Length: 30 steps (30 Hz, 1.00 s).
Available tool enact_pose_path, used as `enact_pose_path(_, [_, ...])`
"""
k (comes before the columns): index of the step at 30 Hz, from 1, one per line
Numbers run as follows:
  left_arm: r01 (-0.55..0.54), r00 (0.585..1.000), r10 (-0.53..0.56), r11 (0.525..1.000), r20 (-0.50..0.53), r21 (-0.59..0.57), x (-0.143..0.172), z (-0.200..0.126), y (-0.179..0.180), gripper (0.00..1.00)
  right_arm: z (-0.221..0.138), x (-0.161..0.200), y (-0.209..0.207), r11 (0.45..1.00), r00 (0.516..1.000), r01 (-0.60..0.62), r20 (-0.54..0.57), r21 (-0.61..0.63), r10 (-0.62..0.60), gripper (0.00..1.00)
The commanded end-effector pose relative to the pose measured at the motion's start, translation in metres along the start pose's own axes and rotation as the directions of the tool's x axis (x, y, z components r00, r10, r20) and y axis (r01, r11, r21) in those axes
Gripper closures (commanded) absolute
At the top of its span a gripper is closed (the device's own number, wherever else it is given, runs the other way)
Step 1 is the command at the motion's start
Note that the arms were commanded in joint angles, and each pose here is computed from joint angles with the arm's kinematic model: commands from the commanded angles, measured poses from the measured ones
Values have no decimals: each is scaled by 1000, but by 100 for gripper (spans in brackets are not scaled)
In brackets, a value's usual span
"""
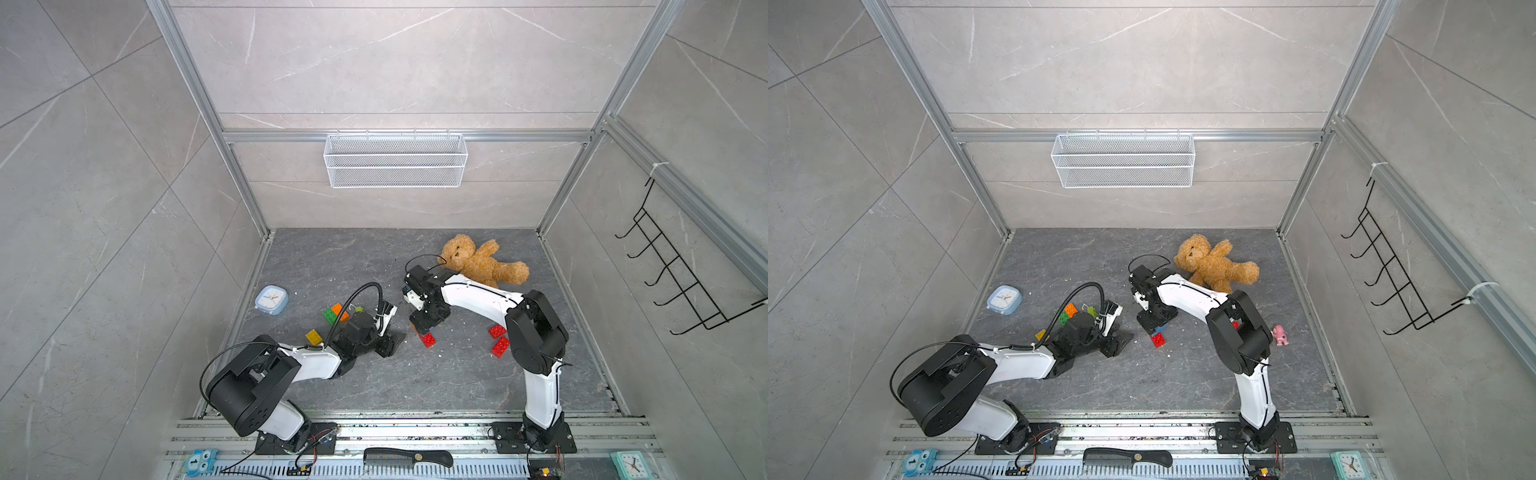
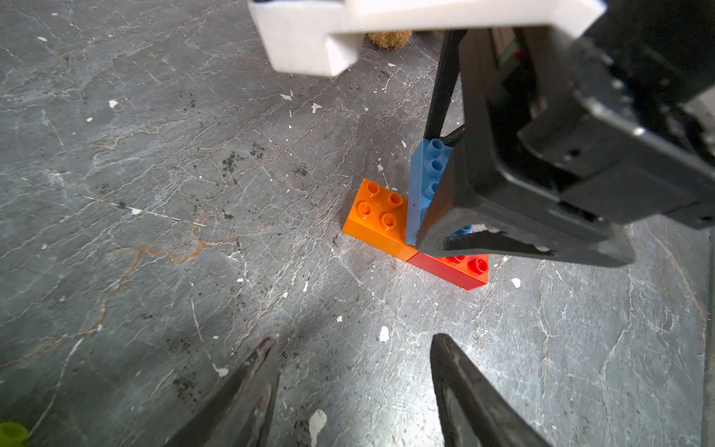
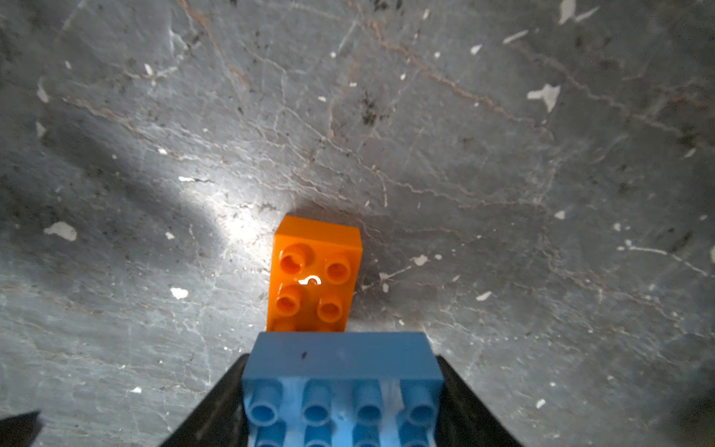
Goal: Assemble a rectangle with lego
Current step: Assemble the lego brick with the lego brick.
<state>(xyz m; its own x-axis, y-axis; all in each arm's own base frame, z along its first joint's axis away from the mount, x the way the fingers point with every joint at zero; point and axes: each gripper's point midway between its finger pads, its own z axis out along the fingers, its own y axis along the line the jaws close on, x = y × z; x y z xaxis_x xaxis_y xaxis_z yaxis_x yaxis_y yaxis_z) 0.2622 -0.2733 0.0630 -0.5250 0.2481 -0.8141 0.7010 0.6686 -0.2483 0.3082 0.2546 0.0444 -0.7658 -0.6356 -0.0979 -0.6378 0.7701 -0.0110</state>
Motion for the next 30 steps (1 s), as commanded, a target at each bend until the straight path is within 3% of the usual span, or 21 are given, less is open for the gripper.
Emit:
enact_pose_path(1, [-31,999,30,999,36,14,-10,1,-2,35,0,-2,0,1000,1000,11,-12,-11,-11,77])
enact_pose_path(16, [-30,999,30,999,38,13,-10,1,-1,35,6,0,1,1000,1000,6,-28,-14,-7,78])
enact_pose_path(30, [-31,999,30,999,38,10,-9,0,-1,35,22,16,-2,1000,998,-27,-59,-8,26,87])
